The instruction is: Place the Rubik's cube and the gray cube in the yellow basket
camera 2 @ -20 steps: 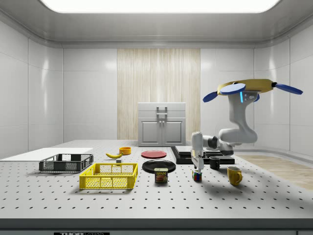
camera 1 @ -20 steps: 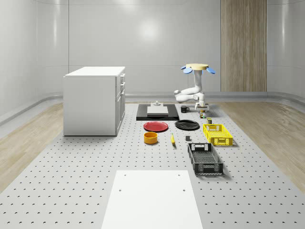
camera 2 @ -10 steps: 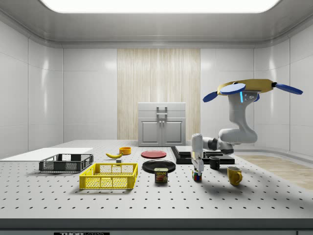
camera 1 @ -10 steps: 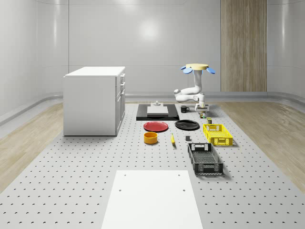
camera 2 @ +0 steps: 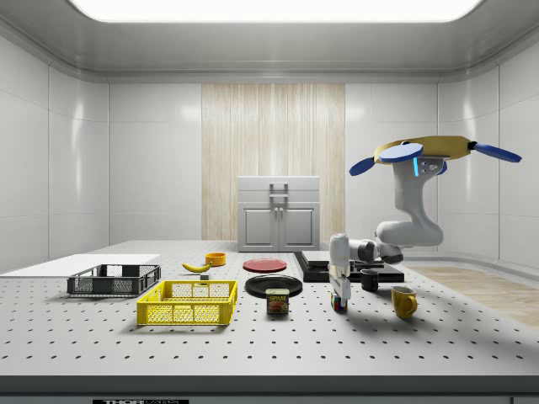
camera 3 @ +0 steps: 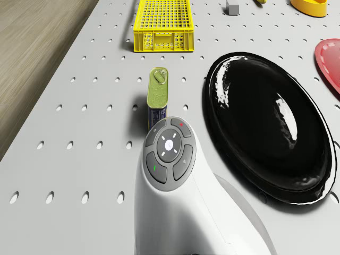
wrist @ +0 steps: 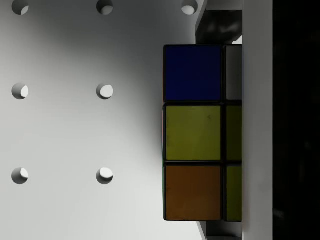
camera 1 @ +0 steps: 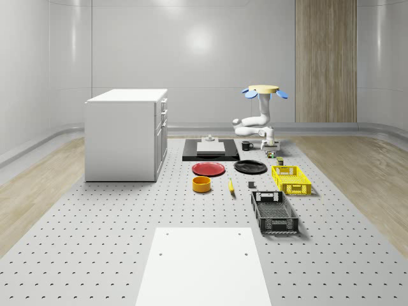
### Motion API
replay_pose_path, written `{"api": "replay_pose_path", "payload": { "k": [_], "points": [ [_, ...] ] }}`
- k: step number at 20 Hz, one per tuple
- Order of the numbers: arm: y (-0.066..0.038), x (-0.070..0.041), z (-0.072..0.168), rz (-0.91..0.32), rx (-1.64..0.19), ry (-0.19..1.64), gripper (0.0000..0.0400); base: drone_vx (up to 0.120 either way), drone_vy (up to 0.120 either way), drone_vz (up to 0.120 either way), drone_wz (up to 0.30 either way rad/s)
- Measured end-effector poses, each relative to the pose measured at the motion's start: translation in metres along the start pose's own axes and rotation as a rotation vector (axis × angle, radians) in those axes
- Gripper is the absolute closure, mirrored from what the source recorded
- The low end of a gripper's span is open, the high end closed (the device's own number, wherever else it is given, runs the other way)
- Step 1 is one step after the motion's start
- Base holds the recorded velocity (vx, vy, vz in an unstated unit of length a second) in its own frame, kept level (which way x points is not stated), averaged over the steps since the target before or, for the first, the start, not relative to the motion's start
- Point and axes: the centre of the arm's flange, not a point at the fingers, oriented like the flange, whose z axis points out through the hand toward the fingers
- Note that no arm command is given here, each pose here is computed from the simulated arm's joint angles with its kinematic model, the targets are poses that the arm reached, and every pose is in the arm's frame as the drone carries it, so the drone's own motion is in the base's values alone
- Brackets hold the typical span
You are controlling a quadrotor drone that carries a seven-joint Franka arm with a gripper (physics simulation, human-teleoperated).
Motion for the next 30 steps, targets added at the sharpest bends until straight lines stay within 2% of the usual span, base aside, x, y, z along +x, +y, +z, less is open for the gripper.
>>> {"api": "replay_pose_path", "payload": {
  "k": [6,10,14,30],
  "points": [
    [-0.0031,0.0031,0.0015,0.0,0.0,0.0,0.0,0.0,0.0,0.0,0.0],
    [-0.0037,0.0038,0.0018,0.0,0.0,0.0,0.0045,0.0,0.0,0.0,0.0],
    [-0.004,0.004,0.0019,0.0,0.0,0.0,0.0064,0.0,0.0,0.0,0.0],
    [-0.0041,0.0042,0.0002,0.0,0.0,0.0,0.0075,0.0,0.0,0.0,0.0]
  ]
}}
